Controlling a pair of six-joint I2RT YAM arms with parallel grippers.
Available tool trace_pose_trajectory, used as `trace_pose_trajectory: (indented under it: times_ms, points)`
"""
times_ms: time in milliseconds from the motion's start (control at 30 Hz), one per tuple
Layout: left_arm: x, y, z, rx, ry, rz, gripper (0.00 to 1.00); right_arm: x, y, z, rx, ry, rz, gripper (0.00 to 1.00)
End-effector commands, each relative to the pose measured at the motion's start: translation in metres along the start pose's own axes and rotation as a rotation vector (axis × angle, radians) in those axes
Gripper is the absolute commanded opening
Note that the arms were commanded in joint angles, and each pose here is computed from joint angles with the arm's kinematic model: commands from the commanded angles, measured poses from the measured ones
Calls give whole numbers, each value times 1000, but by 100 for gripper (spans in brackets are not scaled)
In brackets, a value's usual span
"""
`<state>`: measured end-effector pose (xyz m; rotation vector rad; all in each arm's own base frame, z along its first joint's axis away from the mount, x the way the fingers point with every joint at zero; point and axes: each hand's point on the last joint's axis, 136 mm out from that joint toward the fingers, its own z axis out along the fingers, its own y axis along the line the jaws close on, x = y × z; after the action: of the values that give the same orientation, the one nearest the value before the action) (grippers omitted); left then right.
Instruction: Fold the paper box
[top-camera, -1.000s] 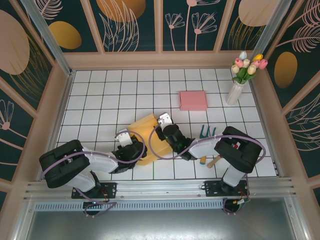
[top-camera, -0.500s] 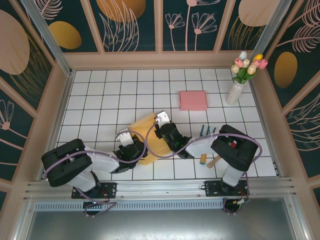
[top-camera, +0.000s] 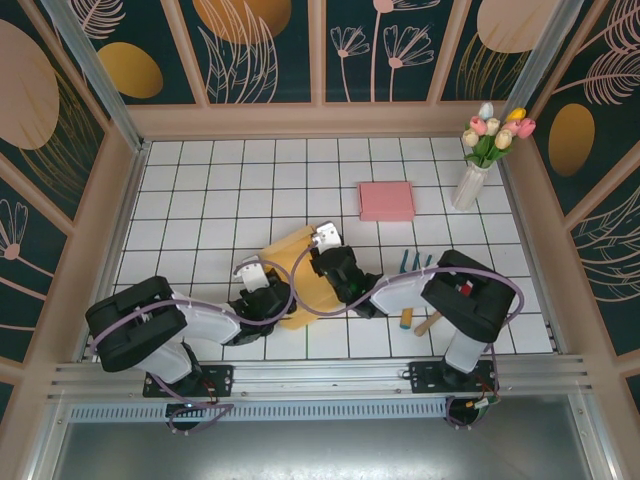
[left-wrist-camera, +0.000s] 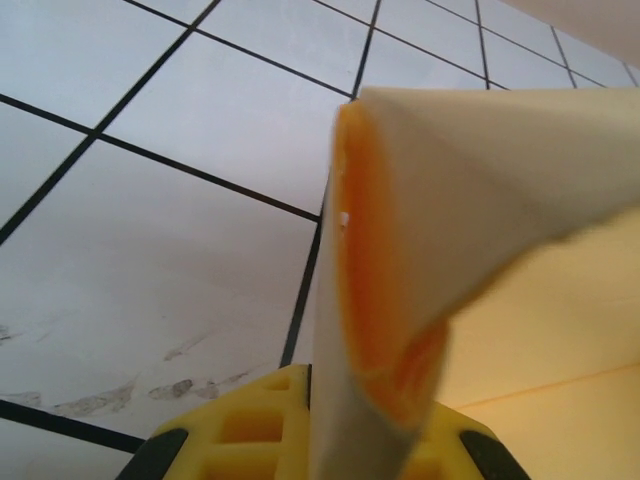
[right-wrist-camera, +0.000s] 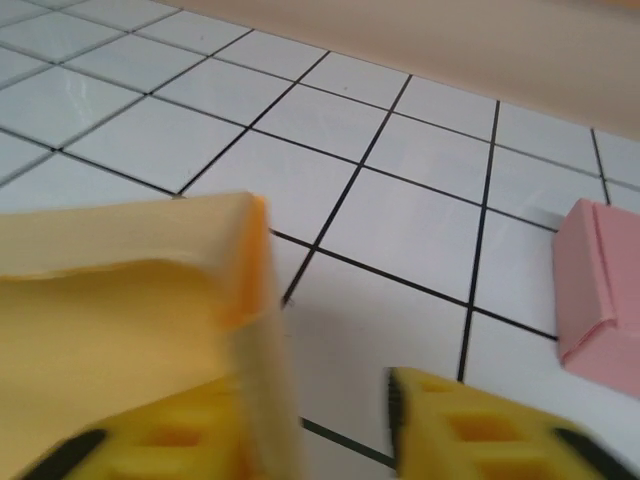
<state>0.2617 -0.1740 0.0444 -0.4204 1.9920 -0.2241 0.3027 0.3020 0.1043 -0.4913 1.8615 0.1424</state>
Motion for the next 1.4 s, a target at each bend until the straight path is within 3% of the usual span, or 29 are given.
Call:
trace_pose_trajectory:
  times_ms: [0, 200, 367, 633, 967, 1367]
  points:
    - [-14, -2, 0, -8, -71, 45, 0, -10, -7, -19, -33, 1, 55, 58]
    - [-29, -11, -4, 45, -147, 124, 0, -18, -10, -60, -144, 58, 166, 61]
    - [-32, -19, 0, 47, -187, 195, 0, -44, -17, -87, -201, 50, 283, 63]
    - [-18, -37, 10, 123, -202, 291, 0, -61, -29, -76, -143, 52, 300, 64]
    - [-4, -37, 17, 138, -196, 337, 0, -27, -41, -43, -112, 108, 295, 64]
    - [10, -41, 25, 147, -175, 370, 3, 31, -49, -34, -67, 185, 261, 63]
